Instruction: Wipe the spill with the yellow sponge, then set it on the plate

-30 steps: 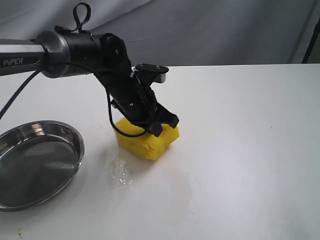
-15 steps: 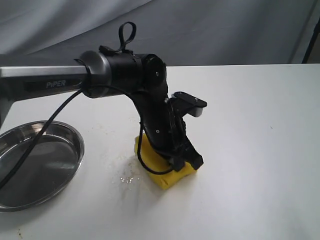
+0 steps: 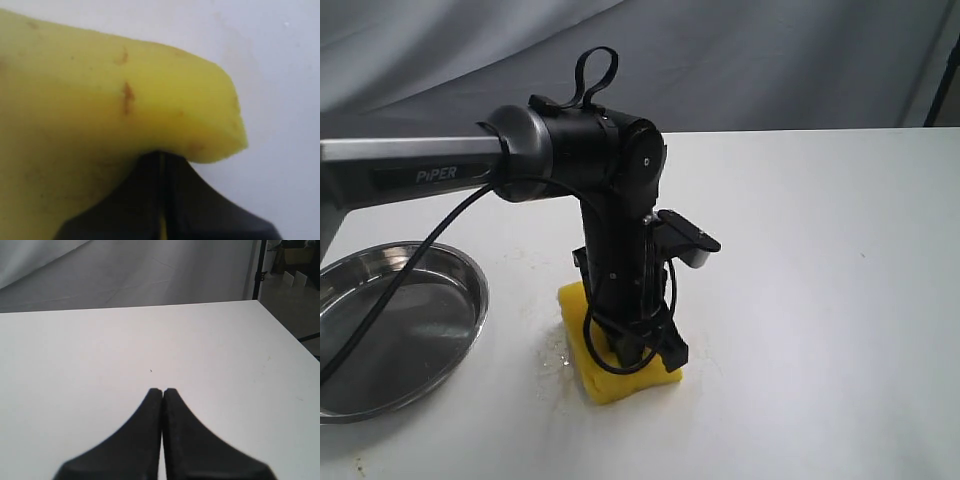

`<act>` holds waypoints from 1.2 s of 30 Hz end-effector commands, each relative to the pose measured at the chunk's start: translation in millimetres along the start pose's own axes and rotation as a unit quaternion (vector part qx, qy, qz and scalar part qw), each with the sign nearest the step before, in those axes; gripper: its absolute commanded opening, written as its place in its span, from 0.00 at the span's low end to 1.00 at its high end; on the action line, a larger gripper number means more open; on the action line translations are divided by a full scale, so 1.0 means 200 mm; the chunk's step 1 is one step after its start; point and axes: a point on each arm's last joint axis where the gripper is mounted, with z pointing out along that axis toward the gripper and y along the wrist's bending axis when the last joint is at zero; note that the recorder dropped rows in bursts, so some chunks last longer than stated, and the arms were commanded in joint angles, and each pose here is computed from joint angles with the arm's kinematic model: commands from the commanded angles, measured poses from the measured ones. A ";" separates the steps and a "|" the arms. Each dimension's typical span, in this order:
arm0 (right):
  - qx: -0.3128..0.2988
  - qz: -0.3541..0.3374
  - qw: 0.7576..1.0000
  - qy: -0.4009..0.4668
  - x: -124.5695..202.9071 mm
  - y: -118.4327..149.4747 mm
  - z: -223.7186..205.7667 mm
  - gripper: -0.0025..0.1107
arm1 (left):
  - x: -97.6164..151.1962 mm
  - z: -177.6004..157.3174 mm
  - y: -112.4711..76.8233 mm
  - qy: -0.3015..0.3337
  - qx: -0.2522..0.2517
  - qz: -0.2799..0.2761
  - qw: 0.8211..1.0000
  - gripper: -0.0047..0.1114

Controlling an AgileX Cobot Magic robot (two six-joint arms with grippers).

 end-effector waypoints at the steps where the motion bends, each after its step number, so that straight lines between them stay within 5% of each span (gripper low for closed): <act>1: 0.000 -0.002 1.000 0.000 0.01 0.00 0.00 0.02 | 0.02 0.01 0.03 0.020 -0.030 0.004 0.999 0.09; 10: 0.000 -0.002 1.000 0.000 0.01 0.00 0.00 0.02 | 0.01 -0.01 0.01 0.010 -0.024 -0.026 0.999 0.51; 13: 0.000 -0.002 1.000 0.000 0.01 0.00 0.00 0.02 | 0.00 -0.08 0.01 -0.012 -0.029 -0.039 0.999 0.57; 26: 0.000 -0.002 1.000 0.000 0.01 0.00 0.00 0.02 | 0.00 -0.37 -0.03 -0.097 -0.045 -0.125 0.986 0.60; 30: 0.000 -0.002 1.000 0.000 0.01 0.00 0.00 0.02 | -0.01 -0.34 0.02 -0.112 -0.058 -0.348 0.929 0.60; 36: 0.000 -0.002 1.000 0.000 0.01 0.00 0.00 0.02 | -0.15 -0.28 0.06 -0.218 -0.044 -0.361 0.906 0.60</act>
